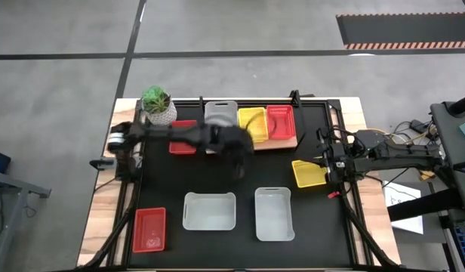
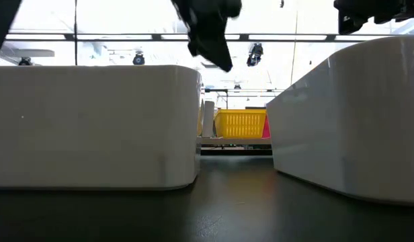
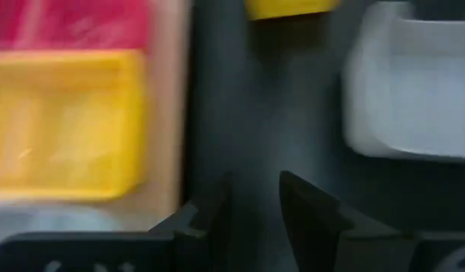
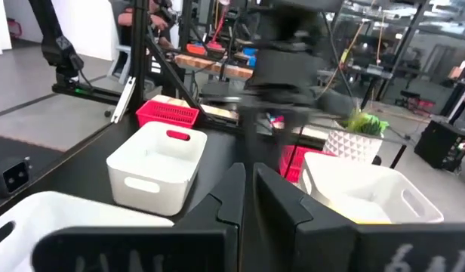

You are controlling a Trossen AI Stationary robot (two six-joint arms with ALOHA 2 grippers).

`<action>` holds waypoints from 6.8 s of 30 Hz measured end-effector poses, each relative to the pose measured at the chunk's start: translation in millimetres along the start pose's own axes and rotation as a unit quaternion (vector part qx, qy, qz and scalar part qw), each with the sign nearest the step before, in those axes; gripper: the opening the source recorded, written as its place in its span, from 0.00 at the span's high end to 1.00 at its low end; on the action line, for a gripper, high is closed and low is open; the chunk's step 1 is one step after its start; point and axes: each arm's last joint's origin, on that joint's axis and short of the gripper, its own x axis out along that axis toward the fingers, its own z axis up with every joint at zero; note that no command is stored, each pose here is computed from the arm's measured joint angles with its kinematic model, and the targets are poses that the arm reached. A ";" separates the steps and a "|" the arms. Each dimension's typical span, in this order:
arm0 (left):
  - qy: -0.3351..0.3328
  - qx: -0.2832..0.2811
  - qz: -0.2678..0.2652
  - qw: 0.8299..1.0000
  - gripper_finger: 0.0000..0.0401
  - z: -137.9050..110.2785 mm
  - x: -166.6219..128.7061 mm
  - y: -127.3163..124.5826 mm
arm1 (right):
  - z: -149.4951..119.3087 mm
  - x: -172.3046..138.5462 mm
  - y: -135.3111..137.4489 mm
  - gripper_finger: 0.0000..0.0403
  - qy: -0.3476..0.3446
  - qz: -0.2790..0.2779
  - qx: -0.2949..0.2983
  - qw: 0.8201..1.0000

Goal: Stack baskets on shelf by color
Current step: Stack the right gray bin on top of the gray bin on the shelf

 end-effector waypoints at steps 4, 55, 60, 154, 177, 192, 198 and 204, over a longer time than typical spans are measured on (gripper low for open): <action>-0.072 0.089 -0.044 0.992 0.76 -27.0 -14.0 -51.4 | -10.8 23.4 -1.2 0.94 0.014 0.004 -0.021 1.000; -0.593 0.179 0.017 0.785 0.76 -225.0 -115.0 -30.2 | 24.0 135.1 10.3 0.95 0.557 -0.091 0.368 0.739; -0.612 0.177 0.027 0.770 0.76 -223.9 -119.9 -29.1 | 26.4 146.8 23.9 0.93 0.553 -0.081 0.369 0.742; -0.680 0.084 -0.022 0.728 0.76 -226.8 -136.7 -24.6 | 122.1 266.4 -36.8 0.98 0.508 -0.061 0.028 0.859; -0.694 0.090 -0.009 0.714 0.76 -229.1 -144.4 -22.1 | 53.9 305.4 -147.9 0.98 0.463 -0.047 0.055 0.883; -0.691 0.091 -0.009 0.717 0.76 -228.9 -142.7 -22.5 | 40.9 315.3 -148.3 0.98 0.466 -0.046 0.054 0.882; -0.690 0.086 -0.003 0.719 0.76 -228.8 -142.5 -22.1 | 28.9 321.8 -147.7 0.96 0.477 -0.043 0.059 0.876; -0.689 0.083 0.000 0.720 0.76 -228.9 -142.2 -21.9 | 26.4 322.9 -147.5 0.86 0.480 -0.045 0.064 0.874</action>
